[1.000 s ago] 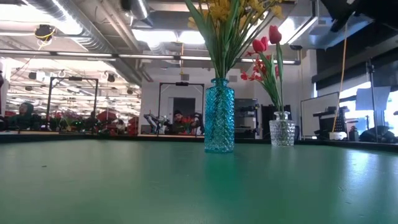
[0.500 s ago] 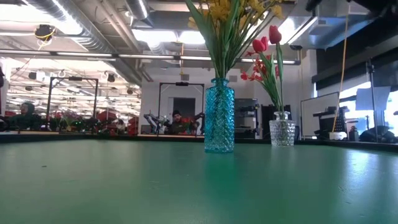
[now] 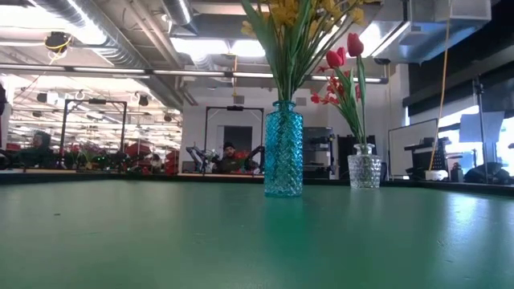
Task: Sort flowers into vase by color
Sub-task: Put the red flowers into the transparent crystal vase
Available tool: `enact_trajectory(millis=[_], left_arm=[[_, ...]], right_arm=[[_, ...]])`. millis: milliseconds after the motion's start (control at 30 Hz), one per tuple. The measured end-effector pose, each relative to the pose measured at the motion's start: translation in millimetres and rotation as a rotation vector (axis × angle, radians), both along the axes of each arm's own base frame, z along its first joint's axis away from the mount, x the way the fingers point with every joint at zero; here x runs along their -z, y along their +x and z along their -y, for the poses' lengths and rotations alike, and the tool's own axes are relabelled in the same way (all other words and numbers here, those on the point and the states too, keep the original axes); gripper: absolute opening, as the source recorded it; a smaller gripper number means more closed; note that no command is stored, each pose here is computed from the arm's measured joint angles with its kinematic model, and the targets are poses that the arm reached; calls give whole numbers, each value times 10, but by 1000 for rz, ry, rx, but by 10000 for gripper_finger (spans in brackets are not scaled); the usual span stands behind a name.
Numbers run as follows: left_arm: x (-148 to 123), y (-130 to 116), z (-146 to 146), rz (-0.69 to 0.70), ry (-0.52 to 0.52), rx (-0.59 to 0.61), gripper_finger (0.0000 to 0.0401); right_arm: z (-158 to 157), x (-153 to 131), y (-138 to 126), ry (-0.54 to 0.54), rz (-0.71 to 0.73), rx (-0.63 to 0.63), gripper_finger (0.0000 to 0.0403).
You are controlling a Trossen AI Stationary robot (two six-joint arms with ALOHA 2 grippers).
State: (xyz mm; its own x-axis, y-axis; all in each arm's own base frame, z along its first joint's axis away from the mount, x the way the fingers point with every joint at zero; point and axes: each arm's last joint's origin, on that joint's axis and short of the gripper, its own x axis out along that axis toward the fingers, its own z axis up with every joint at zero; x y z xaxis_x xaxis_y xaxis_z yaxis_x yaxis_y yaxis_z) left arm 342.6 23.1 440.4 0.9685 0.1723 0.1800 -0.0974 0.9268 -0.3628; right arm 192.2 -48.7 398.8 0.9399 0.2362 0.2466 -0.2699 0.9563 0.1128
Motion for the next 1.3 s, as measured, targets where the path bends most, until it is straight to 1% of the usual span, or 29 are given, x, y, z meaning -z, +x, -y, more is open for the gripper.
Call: enact_trajectory(millis=[100,167,333,500,600,767,833,900,1000,1100,1300], left_arm=[[11,46,35,-9,16,8,3],[54,88,48,-26,21,12,3],[139,170,61,-51,21,16,3],[250,274,58,-81,20,16,3],[299,311,57,-101,19,19,4],[341,325,59,-134,17,28,4],[352,325,59,-144,16,28,4],[353,326,65,-145,16,30,4],[352,326,77,-144,15,33,4],[354,327,94,-146,15,37,4],[354,327,112,-147,14,38,8]], right_arm=[[-6,-48,106,-44,-63,92,293],[-19,-72,168,-67,-76,116,293],[-75,-104,330,-79,-64,82,293],[-84,-157,468,-82,-39,74,293],[-72,-194,511,-81,-32,82,293],[-50,-239,508,-71,-17,138,293],[-50,-242,508,-72,-15,139,286],[-50,-242,508,-72,-14,139,271],[-51,-244,506,-73,-13,138,229],[-51,-244,506,-74,-13,137,172],[-65,-268,470,-76,-4,123,42]])
